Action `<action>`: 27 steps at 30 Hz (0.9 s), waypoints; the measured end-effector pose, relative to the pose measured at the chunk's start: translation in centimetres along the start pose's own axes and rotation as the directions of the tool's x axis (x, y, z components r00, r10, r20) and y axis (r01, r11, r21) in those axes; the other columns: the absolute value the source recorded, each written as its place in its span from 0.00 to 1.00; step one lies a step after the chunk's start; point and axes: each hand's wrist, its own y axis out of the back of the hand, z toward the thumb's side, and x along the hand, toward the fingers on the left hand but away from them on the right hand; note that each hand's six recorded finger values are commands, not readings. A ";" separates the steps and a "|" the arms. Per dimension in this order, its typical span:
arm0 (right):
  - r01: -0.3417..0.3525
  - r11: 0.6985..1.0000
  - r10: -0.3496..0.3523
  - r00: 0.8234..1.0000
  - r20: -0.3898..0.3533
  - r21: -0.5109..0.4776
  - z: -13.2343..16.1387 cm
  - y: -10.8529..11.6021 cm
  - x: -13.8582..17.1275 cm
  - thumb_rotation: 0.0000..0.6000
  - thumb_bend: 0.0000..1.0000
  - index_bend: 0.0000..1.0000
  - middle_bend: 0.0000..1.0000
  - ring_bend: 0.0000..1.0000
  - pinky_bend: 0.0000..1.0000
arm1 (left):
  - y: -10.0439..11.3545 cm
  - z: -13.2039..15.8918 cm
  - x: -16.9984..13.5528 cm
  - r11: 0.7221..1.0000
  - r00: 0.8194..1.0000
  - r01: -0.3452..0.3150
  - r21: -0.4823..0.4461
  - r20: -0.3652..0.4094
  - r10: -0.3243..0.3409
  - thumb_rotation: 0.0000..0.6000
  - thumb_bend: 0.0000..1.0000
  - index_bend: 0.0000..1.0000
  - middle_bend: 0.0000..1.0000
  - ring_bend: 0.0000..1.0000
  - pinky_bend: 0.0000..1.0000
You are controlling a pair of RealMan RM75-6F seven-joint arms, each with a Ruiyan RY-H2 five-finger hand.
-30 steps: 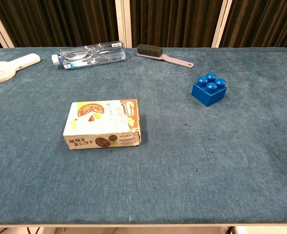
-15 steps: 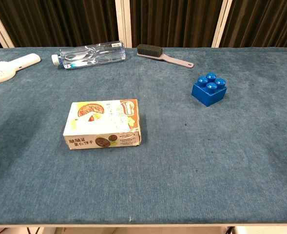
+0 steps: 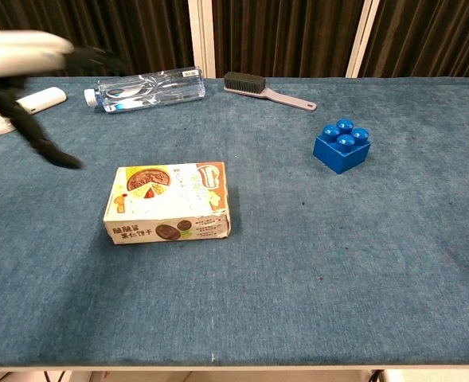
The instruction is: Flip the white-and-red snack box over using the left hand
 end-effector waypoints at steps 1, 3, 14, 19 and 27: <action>0.000 1.000 0.000 1.000 0.000 0.000 0.0 0.0 0.0 1.00 0.17 0.00 0.00 0.00 0.00 | -0.4 1.1 0.6 1.000 1.000 0.023 0.016 0.007 -0.023 1.00 0.00 0.02 0.01 0.00 0.03; -0.001 1.000 0.001 1.000 0.002 0.000 0.0 0.0 0.0 1.00 0.17 0.00 0.00 0.00 0.00 | -1.0 2.7 1.4 0.998 0.998 0.056 0.041 0.012 -0.056 1.00 0.00 0.02 0.01 0.00 0.03; -0.016 1.000 0.016 1.000 0.014 -0.003 -0.4 -0.5 -0.2 1.00 0.17 0.00 0.00 0.00 0.00 | -3.9 9.4 5.2 0.967 0.973 0.222 0.124 -0.089 -0.212 1.00 0.00 0.02 0.00 0.00 0.03; -0.016 1.000 0.016 1.000 0.017 -0.001 -0.4 -0.5 -0.3 1.00 0.17 0.00 0.00 0.00 0.00 | -4.8 10.7 6.8 0.953 0.956 0.271 0.138 -0.154 -0.250 1.00 0.00 0.02 0.01 0.00 0.03; -0.023 1.000 0.023 0.999 0.025 0.005 -0.5 -0.5 -0.3 1.00 0.17 0.00 0.00 0.00 0.00 | -5.7 11.4 8.4 0.946 0.936 0.300 0.122 -0.229 -0.267 1.00 0.00 0.05 0.09 0.04 0.03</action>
